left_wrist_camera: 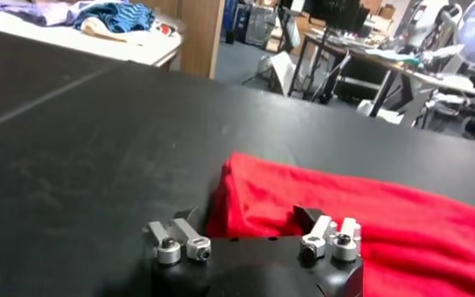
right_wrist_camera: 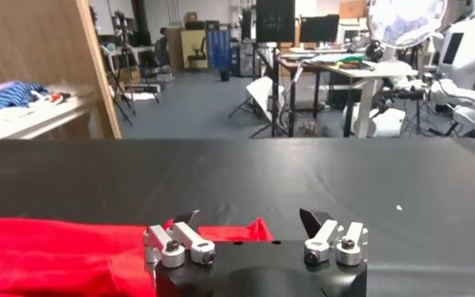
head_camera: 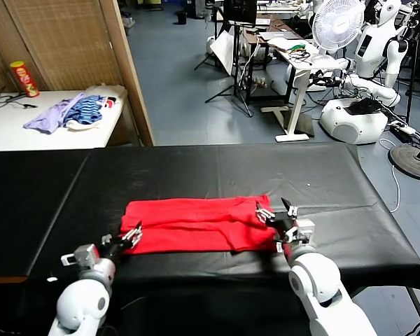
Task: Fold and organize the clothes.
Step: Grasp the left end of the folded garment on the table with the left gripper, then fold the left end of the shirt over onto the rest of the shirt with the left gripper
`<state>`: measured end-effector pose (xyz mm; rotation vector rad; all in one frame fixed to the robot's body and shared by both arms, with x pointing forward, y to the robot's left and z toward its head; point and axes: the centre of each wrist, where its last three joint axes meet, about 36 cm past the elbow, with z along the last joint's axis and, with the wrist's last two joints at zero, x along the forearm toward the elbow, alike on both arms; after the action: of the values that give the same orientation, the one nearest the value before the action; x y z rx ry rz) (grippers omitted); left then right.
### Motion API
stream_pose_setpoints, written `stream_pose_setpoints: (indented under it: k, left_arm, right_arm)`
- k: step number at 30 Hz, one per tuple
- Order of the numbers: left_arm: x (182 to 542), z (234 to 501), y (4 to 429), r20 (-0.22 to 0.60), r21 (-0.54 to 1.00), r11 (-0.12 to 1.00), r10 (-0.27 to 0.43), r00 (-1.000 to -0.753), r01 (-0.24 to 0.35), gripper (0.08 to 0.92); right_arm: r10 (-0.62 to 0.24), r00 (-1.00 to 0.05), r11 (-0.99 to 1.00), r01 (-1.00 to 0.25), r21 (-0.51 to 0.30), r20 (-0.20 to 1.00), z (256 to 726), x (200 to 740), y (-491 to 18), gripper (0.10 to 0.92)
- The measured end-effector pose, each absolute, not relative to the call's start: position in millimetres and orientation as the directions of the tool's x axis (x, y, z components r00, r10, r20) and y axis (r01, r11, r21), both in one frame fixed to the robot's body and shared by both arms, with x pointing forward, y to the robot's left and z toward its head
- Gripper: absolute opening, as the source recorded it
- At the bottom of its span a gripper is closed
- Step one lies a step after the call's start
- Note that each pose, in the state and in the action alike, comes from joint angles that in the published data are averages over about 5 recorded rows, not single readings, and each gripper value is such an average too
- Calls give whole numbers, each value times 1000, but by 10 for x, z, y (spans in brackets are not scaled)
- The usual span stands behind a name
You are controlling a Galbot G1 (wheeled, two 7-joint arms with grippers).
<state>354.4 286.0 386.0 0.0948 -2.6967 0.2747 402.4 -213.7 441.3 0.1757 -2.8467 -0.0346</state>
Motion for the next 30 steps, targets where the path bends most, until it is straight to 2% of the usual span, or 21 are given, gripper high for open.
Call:
stream_pose_setpoints:
  k: [6, 8, 13, 18, 22, 26, 30]
  left_arm:
    - [3550, 3797, 2801, 407, -105, 989, -52, -912, -104, 203]
    - [3562, 3785, 2798, 404, -62, 993, -70, -912, -103, 151]
    - [3557, 3799, 2899, 383, 142, 984, -155, -911, -107, 153]
    - [3524, 3901, 3291, 299, 401, 909, -247, -922, -113, 149]
    - [3524, 4081, 3631, 261, 516, 851, -265, -929, -98, 149]
    - [3542, 4322, 3585, 281, 468, 881, -225, -933, -71, 149]
    - [3536, 4537, 3214, 334, 248, 968, -130, -933, -47, 149]
  right_arm:
    - [-139, -952, 990, -130, 50, 272, 4483, 3995, -2089, 798]
    - [-139, -951, 990, -130, 51, 275, 4506, 3978, -2079, 798]
    - [-127, -952, 992, -118, 48, 280, 4561, 3929, -2099, 798]
    - [-117, -954, 993, -108, 50, 276, 4593, 3874, -2112, 798]
    - [-122, -952, 992, -110, 59, 280, 4584, 3833, -2068, 798]
    - [-119, -952, 992, -106, 61, 284, 4581, 3794, -2040, 798]
    - [-105, -953, 994, -94, 51, 285, 4589, 3753, -2076, 798]
